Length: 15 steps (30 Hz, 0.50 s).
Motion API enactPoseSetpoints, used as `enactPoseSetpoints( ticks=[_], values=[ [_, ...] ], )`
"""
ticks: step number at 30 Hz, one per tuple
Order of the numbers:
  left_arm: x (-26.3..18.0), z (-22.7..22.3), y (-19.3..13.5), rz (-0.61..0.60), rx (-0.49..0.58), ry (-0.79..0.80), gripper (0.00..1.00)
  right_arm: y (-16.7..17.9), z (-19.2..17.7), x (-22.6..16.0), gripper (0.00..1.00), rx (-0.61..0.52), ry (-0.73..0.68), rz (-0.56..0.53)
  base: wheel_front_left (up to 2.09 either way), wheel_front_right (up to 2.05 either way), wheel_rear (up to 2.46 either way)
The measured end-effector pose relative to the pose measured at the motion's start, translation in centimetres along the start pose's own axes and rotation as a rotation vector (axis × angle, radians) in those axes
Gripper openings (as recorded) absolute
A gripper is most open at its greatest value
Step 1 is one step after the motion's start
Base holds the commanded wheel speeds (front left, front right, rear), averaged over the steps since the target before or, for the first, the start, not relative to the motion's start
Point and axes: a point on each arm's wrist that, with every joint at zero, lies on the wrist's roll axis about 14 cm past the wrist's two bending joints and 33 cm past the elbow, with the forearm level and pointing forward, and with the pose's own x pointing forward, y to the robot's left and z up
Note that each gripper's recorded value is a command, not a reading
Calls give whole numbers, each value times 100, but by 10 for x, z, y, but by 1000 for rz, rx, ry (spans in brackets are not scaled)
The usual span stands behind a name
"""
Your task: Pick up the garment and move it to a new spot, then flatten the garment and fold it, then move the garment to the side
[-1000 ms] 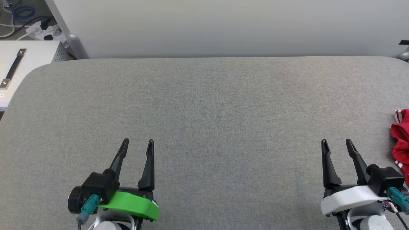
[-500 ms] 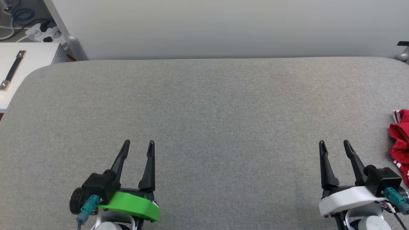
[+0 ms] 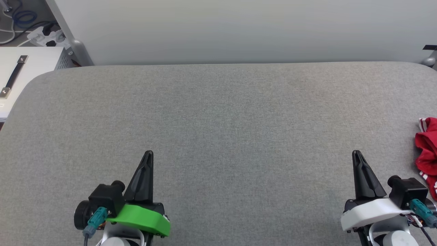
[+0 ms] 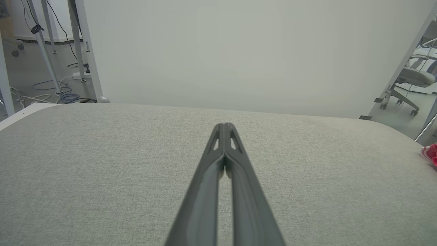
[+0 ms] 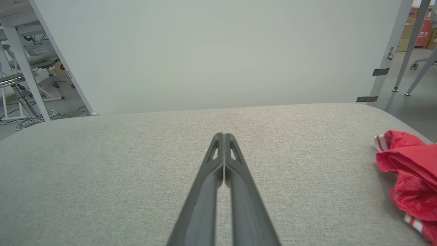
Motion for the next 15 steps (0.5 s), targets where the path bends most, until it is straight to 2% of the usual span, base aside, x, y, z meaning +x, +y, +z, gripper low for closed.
enactPoseSetpoints(
  ticks=[15],
  values=[
    [0,2,3,13,31,14,0,2,3,0,0,-15,8,6,0,0,0]
  ],
)
